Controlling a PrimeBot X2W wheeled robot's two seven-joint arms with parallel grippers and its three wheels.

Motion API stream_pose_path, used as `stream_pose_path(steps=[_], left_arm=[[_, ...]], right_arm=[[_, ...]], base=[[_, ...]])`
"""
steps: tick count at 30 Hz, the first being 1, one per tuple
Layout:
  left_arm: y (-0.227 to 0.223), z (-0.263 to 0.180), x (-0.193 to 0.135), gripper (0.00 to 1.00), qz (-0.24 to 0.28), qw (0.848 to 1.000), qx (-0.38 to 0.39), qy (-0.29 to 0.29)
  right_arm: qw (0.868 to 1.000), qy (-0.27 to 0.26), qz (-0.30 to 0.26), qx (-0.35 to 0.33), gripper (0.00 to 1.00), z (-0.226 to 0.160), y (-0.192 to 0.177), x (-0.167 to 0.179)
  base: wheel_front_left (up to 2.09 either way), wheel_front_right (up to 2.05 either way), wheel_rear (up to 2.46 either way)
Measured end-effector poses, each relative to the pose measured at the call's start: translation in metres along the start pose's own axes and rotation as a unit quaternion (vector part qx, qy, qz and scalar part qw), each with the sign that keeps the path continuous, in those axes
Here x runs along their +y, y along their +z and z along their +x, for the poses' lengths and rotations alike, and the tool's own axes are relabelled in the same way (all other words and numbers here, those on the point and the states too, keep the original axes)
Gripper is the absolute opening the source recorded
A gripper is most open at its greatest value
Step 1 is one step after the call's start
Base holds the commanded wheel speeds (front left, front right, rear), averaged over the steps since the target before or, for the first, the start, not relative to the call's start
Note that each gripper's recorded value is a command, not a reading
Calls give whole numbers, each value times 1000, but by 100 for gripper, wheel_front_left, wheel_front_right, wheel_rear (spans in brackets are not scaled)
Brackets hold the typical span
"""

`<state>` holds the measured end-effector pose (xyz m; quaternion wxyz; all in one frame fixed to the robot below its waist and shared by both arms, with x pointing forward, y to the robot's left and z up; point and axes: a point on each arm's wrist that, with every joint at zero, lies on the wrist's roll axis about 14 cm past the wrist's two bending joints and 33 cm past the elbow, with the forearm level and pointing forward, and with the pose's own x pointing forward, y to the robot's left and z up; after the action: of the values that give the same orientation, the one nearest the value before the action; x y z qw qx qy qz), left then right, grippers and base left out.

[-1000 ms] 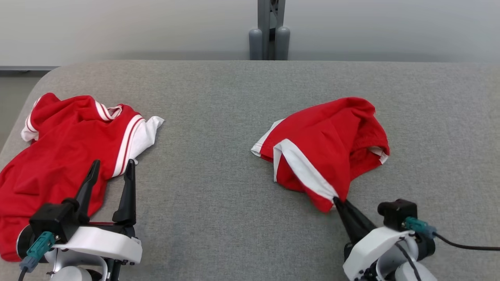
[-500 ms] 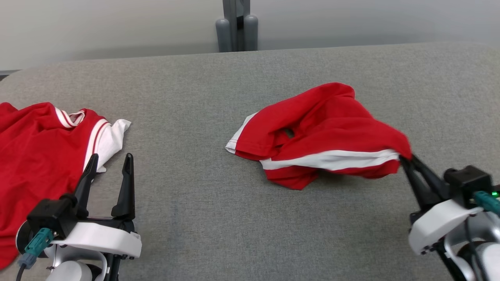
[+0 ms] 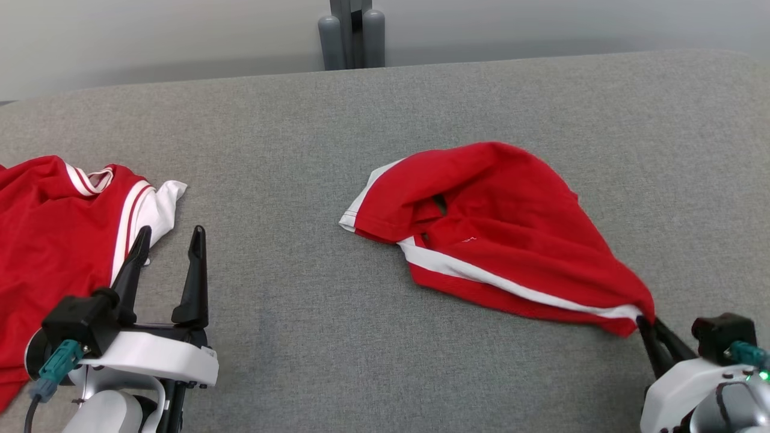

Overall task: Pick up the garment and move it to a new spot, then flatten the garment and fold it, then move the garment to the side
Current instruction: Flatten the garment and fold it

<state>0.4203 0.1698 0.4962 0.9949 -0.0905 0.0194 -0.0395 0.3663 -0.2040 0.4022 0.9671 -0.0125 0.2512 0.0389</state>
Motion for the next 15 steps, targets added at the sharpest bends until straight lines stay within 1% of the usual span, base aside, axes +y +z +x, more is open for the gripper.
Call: stream_pose_path(steps=[1, 2, 4, 8, 11, 15], left_arm=[[0, 1, 0, 100, 0, 1000, 0, -1], [0, 1, 0, 100, 0, 1000, 0, -1], [1, 1, -1, 100, 1, 1000, 0, -2], [2, 1, -1, 100, 3, 1000, -1, -2], [5, 2, -1, 100, 4, 1000, -4, -2], [9, 2, -3, 100, 5, 1000, -9, -4]], right_arm=[[1000, 1, 8, 8, 52, 1, -8, 1], [1000, 2, 15, 9, 100, 2, -12, 4], [1000, 4, 25, 9, 100, 4, -15, 7], [999, -3, 48, -18, 100, 4, -8, 7], [996, -7, 64, -64, 100, 1, 14, 7], [988, -7, 74, -135, 100, -9, 51, 9]], base=[[0, 0, 0], [0, 0, 0], [0, 0, 0], [0, 0, 0], [0, 0, 0], [0, 0, 0]])
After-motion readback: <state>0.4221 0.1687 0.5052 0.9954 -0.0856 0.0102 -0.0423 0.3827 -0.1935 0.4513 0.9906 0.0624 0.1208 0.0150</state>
